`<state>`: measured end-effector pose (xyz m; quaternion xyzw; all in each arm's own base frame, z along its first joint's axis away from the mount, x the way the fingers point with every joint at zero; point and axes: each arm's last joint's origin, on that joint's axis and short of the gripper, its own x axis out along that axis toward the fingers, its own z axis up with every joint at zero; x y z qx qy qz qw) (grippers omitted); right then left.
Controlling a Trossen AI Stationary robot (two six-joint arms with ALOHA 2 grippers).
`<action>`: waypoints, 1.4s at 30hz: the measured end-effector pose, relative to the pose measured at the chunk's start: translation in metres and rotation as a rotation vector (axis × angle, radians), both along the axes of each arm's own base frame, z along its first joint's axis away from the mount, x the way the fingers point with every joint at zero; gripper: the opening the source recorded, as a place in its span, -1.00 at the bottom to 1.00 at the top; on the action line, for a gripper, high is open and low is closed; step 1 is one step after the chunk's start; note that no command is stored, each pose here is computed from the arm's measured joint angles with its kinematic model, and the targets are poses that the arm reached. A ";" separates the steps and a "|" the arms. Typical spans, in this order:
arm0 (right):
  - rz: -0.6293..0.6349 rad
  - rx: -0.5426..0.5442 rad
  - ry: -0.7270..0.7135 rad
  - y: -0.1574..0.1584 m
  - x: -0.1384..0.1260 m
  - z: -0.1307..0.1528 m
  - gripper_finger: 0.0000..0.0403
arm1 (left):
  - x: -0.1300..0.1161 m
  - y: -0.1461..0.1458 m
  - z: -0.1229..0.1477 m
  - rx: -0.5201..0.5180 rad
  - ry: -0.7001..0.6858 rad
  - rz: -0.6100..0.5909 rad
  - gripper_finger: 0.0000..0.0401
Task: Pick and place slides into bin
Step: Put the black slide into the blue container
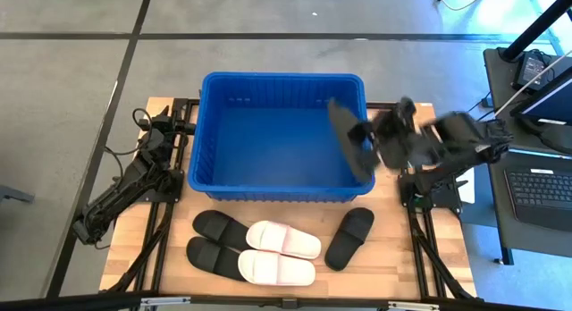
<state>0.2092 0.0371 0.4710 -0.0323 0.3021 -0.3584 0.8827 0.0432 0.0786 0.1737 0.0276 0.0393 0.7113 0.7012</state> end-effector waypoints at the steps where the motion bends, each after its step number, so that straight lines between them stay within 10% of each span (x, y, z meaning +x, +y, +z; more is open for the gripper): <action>1: -0.015 -0.019 0.003 -0.007 0.003 0.001 -0.94 | 0.000 0.000 0.000 0.000 0.000 0.000 -0.12; 13: -0.136 -0.132 0.181 -0.091 0.060 -0.014 -0.94 | 0.000 0.000 0.000 0.000 0.000 0.002 -0.12; 25: -0.168 -0.094 0.671 -0.158 0.138 -0.116 -0.94 | 0.000 0.000 0.000 0.000 0.000 0.002 -0.12; 42: -0.100 -0.054 0.991 -0.183 0.138 -0.228 -0.94 | 0.000 0.000 0.000 0.000 0.001 0.002 -0.12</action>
